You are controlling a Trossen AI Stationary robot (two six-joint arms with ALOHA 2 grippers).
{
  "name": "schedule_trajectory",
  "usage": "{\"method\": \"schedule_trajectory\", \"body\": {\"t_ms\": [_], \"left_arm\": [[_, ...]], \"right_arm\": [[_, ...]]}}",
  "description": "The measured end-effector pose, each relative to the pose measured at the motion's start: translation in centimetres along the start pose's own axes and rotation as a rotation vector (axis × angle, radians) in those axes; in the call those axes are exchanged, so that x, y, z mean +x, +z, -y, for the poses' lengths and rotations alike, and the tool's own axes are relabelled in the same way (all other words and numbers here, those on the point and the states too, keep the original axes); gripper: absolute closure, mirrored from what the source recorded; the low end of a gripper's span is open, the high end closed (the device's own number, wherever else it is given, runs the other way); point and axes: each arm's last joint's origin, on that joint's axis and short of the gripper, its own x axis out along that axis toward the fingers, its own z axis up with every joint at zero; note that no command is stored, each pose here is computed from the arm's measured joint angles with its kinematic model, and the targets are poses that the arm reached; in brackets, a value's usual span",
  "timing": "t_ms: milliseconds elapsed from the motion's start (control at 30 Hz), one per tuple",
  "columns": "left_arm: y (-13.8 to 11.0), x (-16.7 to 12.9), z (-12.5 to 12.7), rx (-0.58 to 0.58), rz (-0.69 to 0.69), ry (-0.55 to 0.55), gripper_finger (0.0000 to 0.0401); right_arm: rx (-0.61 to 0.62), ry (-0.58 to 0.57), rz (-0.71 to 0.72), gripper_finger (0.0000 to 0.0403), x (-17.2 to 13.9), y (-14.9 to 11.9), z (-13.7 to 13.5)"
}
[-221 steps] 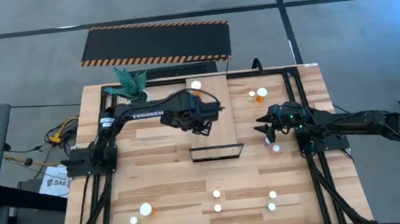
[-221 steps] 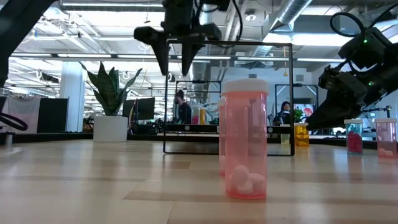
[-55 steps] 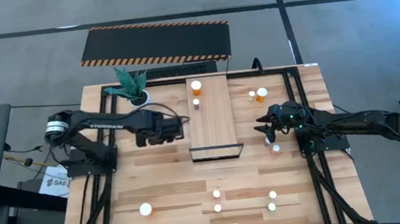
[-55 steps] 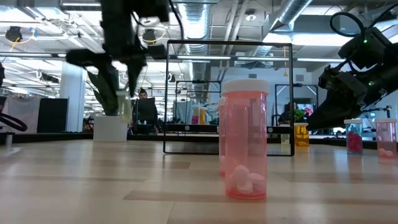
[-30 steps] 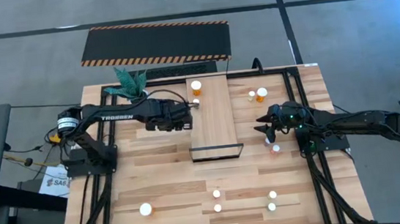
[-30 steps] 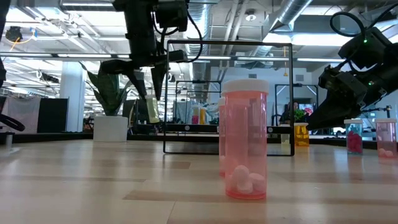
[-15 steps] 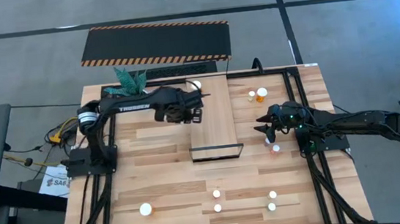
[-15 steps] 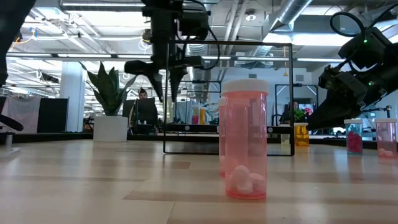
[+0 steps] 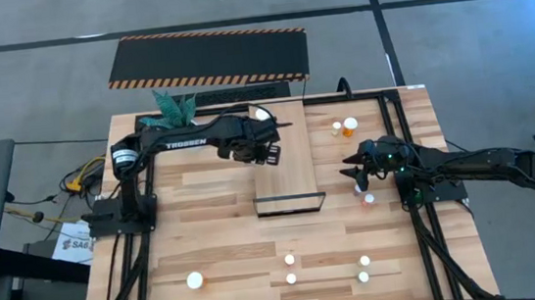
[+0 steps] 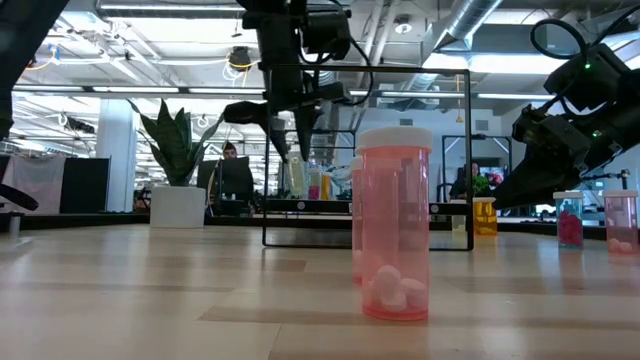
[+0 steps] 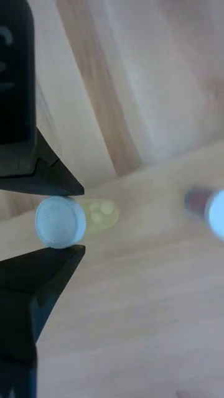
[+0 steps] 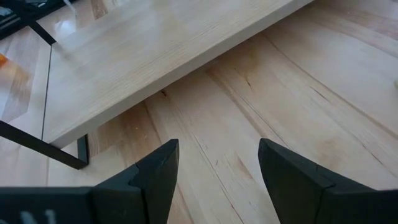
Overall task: Pick and place medicine bottles onto shelf by color
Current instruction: Put the bottom left yellow pill bottle on the shelf
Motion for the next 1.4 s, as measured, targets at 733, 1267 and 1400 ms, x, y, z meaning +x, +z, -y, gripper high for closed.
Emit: {"method": "schedule_trajectory", "body": {"t_ms": [733,1267,1400], "left_arm": [[0.6,1.4,1.4,0.036,-0.059,-0.006,0.0287],[0.8,-0.5,1.2,0.005,-0.151,0.033,0.0287],[0.7,1.0,1.2,-0.030,-0.250,0.035,0.0287]], "right_arm": [[0.000,0.000,0.000,0.0157,0.0,0.0,0.0],[0.000,0.000,0.000,0.0157,0.0,0.0,0.0],[0.000,0.000,0.001,0.0157,0.0,0.0,0.0]]}}
